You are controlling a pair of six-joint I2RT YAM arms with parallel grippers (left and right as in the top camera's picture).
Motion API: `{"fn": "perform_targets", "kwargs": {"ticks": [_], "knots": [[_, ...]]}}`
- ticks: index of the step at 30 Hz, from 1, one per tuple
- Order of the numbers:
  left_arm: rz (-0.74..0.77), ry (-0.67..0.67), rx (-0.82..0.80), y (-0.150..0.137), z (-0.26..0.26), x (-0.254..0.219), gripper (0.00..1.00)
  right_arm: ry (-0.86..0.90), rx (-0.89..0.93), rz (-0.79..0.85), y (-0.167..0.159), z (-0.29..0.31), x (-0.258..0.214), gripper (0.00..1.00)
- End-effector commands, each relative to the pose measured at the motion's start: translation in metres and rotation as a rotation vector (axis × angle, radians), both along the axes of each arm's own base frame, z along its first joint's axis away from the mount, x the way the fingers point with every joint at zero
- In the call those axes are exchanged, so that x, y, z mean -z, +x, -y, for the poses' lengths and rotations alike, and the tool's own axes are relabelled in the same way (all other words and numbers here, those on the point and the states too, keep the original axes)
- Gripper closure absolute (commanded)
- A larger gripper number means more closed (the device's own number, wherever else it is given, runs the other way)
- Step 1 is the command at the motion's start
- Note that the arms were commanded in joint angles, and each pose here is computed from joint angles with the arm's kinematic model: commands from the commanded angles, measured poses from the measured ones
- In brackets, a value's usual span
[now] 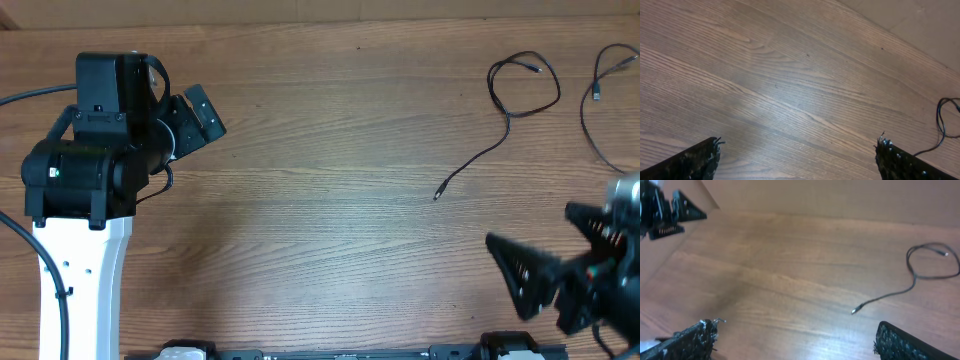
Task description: Untangle cables
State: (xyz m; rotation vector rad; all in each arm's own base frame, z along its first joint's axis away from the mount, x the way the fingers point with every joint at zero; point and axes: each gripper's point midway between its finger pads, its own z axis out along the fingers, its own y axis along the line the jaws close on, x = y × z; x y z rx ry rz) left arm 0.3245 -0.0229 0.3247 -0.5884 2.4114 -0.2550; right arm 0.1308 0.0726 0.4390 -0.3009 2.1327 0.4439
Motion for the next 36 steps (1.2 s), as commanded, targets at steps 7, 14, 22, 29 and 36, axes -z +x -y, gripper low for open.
{"fn": "perform_targets", "kwargs": {"ticks": [7,14,22,29,36], "knots": [[0.003,-0.001,-0.018,0.002,-0.001,-0.001,0.0,-0.008,0.003,0.181,-0.012,0.002,0.039,0.0],[0.003,-0.001,-0.018,0.002,-0.001,-0.001,0.0,-0.023,0.058,0.419,0.021,0.01,0.074,0.0],[0.003,-0.001,-0.018,0.002,-0.001,-0.001,0.0,-0.013,0.064,0.597,0.078,0.009,0.131,0.0],[0.003,-0.001,-0.018,0.002,-0.001,-0.001,0.0,-0.01,0.076,0.676,0.086,0.01,0.177,0.0],[0.003,-0.001,-0.018,0.002,-0.001,-0.001,0.0,-0.05,0.186,0.671,0.092,0.036,0.2,0.0]]}}
